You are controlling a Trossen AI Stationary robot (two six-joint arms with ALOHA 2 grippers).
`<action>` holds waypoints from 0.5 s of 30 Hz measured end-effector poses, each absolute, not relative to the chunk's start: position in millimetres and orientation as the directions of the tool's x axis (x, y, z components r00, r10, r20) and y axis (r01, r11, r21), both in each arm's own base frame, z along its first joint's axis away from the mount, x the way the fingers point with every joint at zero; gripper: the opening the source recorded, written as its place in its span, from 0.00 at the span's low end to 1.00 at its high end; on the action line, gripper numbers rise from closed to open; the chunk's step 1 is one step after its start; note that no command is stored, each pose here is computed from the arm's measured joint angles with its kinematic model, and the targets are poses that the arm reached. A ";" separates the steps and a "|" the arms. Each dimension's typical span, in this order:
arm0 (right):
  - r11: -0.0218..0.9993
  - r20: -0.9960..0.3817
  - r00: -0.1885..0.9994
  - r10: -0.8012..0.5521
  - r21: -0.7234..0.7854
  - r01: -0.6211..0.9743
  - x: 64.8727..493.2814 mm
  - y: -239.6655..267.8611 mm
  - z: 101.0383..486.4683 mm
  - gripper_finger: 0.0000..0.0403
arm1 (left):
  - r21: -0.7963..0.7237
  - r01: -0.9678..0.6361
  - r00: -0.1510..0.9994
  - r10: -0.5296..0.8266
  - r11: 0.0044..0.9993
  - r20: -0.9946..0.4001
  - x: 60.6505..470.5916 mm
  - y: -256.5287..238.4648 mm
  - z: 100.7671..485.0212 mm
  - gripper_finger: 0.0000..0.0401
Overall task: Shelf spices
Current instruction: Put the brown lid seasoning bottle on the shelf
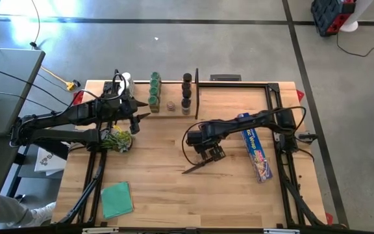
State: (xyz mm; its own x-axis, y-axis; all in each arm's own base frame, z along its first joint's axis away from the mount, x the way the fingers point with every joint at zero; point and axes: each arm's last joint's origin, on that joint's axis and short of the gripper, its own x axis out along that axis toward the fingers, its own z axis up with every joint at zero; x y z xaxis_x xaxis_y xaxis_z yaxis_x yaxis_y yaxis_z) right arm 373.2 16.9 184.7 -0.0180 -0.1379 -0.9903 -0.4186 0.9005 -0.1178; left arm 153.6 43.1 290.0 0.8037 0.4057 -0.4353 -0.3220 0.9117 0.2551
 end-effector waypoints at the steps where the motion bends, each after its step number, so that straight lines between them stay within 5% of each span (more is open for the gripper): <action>1: 0.896 -0.990 -0.008 -0.138 -0.121 -0.426 374.4 18.4 186.7 0.63 | 0.255 -0.321 0.804 0.405 0.912 -0.437 153.6 43.0 289.8 0.46; 9: 0.833 -0.988 -0.005 -0.155 -0.128 -0.539 375.1 17.7 190.6 0.63 | 0.255 -0.322 0.803 0.405 0.912 -0.437 153.5 43.1 289.8 0.46; 15: 0.937 -0.995 -0.089 -0.032 0.001 -0.350 368.0 6.0 190.8 0.63 | 0.251 -0.319 0.792 0.402 0.914 -0.459 152.4 42.8 287.7 0.46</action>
